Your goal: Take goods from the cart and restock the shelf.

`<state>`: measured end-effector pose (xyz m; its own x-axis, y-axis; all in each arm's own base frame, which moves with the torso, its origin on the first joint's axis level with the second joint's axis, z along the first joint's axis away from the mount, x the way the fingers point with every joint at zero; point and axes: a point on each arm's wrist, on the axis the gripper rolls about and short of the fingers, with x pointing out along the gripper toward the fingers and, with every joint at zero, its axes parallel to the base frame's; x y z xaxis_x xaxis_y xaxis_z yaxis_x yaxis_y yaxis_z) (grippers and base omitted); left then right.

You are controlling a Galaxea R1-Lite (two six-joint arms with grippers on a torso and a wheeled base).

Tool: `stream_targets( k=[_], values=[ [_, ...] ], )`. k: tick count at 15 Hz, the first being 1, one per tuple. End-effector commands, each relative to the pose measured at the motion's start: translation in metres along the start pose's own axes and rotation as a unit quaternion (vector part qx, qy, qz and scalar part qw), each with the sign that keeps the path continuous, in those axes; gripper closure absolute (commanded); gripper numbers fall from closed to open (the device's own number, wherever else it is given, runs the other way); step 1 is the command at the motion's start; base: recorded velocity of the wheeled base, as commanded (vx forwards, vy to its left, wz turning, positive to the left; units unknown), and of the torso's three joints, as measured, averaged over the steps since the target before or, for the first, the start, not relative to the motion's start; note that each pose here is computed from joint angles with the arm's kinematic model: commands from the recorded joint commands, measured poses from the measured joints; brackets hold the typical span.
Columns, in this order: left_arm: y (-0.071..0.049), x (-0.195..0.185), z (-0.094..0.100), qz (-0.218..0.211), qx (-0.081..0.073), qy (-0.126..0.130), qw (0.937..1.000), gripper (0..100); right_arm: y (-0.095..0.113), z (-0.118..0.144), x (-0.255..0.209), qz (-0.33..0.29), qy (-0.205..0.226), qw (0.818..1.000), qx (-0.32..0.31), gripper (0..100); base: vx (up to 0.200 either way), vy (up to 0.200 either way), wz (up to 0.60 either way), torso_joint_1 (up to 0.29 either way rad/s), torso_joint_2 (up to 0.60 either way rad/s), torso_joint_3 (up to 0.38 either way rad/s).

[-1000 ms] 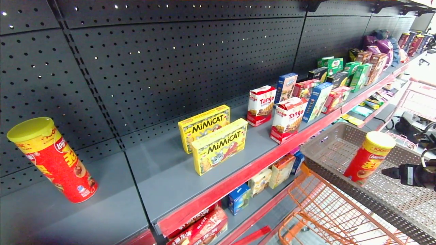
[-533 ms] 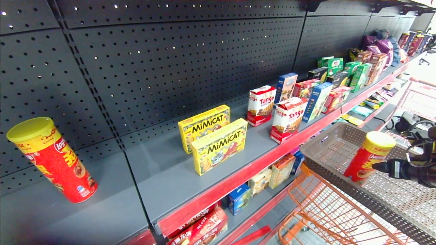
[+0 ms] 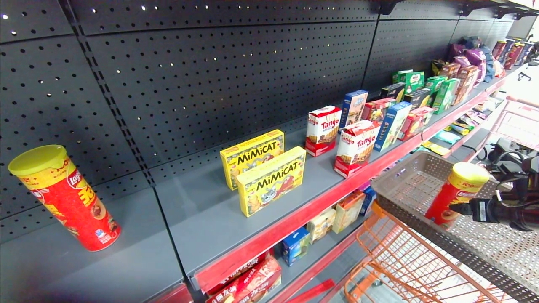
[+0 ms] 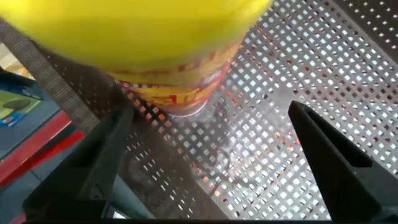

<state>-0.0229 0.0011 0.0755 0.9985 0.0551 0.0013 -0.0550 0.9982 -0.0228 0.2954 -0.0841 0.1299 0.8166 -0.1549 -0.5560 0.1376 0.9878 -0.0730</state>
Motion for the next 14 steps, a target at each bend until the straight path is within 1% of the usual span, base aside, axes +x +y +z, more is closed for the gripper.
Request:
stream_targets(
  k=[1,2,3,4,7,9,11,12,13,14],
  values=[
    [0.000,0.000,0.000,0.000,0.000,0.001,1.0000,0,0.001,0.001,0.008,0.004,0.003,1.000,-0.001,0,0.000,0.000,0.00,0.000,0.00,0.000],
    [0.000,0.000,0.000,0.000,0.000,0.001,1.0000,0,0.001,0.001,0.008,0.004,0.003,1.000,-0.001,0,0.000,0.000,0.00,0.000,0.00,0.000],
    [0.000,0.000,0.000,0.000,0.000,0.001,1.0000,0,0.005,0.005,0.014,0.026,-0.004,1.000,-0.006,0,0.000,0.000,0.00,0.000,0.00,0.000],
    [0.000,0.000,0.000,0.000,0.000,0.000,1.0000,0,0.005,0.006,0.018,0.031,-0.011,0.999,-0.011,0,0.000,0.000,0.00,0.000,0.00,0.000],
    [0.000,0.000,0.000,0.000,0.000,0.001,1.0000,0,0.011,0.013,0.036,0.042,-0.047,0.998,-0.029,0,0.000,0.000,0.00,0.000,0.00,0.000],
    [0.000,0.000,0.000,0.000,0.000,0.000,1.0000,0,0.016,0.023,0.058,0.056,-0.063,0.996,-0.037,0,0.000,0.000,0.00,0.000,0.00,0.000],
    [0.000,0.000,0.000,0.000,0.000,0.001,1.0000,0,0.025,0.028,0.079,0.076,-0.070,0.993,-0.054,0,0.000,0.000,0.00,0.000,0.00,0.000],
    [0.000,0.000,0.000,0.000,0.000,0.001,1.0000,0,0.030,0.031,0.092,0.104,-0.081,0.990,-0.060,0,0.000,0.000,0.00,0.000,0.00,0.000],
    [0.000,0.000,0.000,0.000,0.000,0.001,1.0000,0,0.034,0.030,0.099,0.127,-0.080,0.987,-0.064,100,0.000,0.000,0.00,0.000,0.00,0.000],
    [0.000,0.000,0.000,0.000,0.000,0.001,1.0000,0,0.035,0.031,0.100,0.128,-0.086,0.985,-0.076,100,0.000,0.000,0.00,0.000,0.00,0.000]
  ],
)
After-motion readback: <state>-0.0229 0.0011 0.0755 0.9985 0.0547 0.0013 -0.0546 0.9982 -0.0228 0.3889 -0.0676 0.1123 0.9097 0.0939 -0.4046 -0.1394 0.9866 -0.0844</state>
